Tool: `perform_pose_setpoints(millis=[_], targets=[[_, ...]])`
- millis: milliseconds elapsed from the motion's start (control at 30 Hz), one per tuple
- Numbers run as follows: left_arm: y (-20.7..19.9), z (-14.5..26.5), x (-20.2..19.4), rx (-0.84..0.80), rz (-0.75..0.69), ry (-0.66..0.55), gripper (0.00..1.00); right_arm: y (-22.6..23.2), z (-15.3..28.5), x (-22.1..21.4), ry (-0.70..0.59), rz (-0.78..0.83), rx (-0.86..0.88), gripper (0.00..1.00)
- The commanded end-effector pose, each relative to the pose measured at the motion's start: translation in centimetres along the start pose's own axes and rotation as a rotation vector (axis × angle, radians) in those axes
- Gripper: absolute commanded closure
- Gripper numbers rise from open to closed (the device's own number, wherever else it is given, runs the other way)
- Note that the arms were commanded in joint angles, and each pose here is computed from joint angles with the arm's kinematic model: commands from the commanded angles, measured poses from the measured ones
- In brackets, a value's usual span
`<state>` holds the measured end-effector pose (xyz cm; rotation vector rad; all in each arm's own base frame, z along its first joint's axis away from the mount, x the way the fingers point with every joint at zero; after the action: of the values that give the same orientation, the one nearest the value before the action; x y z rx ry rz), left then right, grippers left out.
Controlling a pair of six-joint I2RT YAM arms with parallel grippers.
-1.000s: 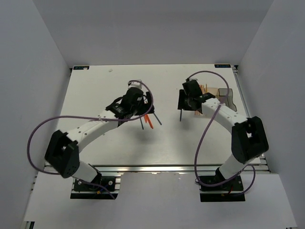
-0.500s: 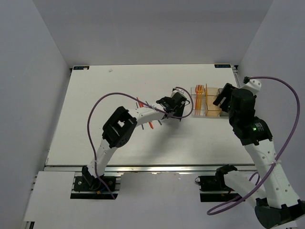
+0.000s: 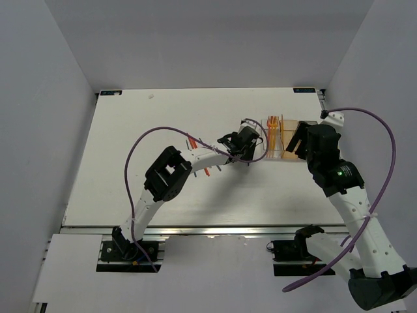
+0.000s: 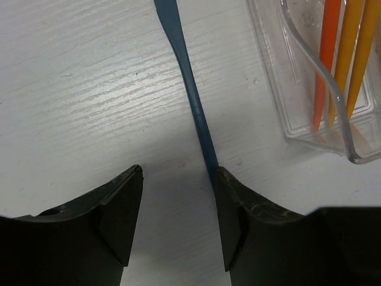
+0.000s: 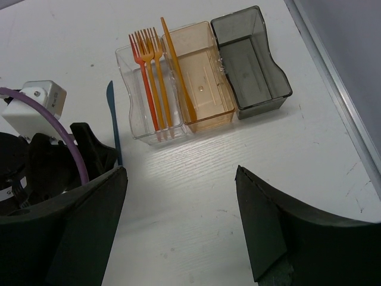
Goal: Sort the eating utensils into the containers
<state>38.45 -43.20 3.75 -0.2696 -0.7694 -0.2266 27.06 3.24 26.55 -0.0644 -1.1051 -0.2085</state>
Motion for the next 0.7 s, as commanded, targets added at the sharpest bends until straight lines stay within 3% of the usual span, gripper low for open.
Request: perform_pose_setpoints(millis=[0, 133, 300, 633, 667], targets=[[-0.6, 1.6, 2.1, 0.001, 0.048, -0.068, 0.38, 0.2, 0.3, 1.0, -0.04, -0.002, 0.021, 0.22], [-2.4, 1.7, 2.5, -0.069, 0.058, -0.062, 0.36, 0.4, 0.3, 1.1, -0.043, -0.003, 0.033, 0.22], [-2.6, 0.0, 0.8, -0.015, 0.019, -0.02, 0.37, 0.3, 0.5, 1.3, -0.049, -0.002, 0.033, 0.21], [-0.1, -2.0, -3.0, 0.151, -0.036, 0.082, 0.51, 0.3, 1.3, 1.8, -0.074, -0.014, 0.05, 0.21], [0.1, -2.1, -3.4, 0.156, -0.036, 0.089, 0.6, 0.3, 1.3, 1.8, -0.074, -0.014, 0.052, 0.21]])
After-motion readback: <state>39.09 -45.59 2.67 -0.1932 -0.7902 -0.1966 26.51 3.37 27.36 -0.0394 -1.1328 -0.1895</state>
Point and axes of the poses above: each gripper's point midway between its finger pads, its own z axis back along the fingers, its own y axis along the line the jaws close on, x = y × z, the point moved 1 cm from there along z, back along the fingers, and after that the axes turned 6 degrees about z, right-handed, at the moved point
